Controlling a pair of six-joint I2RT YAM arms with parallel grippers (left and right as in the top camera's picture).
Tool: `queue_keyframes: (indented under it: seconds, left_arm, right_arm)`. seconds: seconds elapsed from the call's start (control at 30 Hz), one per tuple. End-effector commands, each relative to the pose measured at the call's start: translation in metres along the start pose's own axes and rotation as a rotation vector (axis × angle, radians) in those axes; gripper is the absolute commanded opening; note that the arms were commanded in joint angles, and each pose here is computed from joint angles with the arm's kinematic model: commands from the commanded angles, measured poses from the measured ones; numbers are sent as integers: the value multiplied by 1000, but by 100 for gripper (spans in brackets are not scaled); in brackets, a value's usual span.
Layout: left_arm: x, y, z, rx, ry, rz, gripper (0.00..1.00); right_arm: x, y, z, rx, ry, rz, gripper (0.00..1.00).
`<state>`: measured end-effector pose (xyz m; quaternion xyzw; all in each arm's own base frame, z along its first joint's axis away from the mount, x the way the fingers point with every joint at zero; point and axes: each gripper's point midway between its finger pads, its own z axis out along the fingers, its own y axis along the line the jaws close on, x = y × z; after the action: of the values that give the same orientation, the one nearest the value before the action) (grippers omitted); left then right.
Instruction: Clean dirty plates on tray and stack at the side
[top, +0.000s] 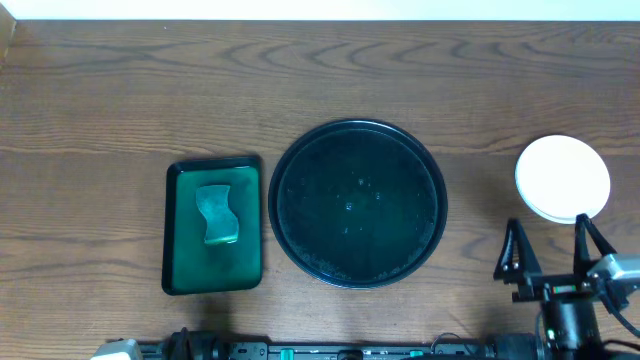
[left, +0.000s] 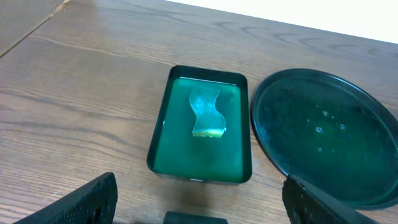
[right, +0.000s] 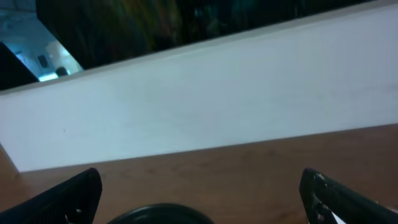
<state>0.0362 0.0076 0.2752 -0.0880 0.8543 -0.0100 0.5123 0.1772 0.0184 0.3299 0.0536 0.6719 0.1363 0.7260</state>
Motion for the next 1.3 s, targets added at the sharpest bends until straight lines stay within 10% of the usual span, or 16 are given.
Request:
queue_keyframes:
  seconds: [0.0, 0.93, 1.27]
  left_arm:
    - [-1, 0, -1, -1, -4, -1, 85]
    - [-1, 0, -1, -1, -4, -1, 85]
    - [-1, 0, -1, -1, -4, -1, 85]
  right_arm:
    - [14, -4, 10, -6, -6, 14, 99]
    - [56, -23, 42, -74, -315, 23, 99]
    - [126, -45, 55, 21, -28, 95, 99]
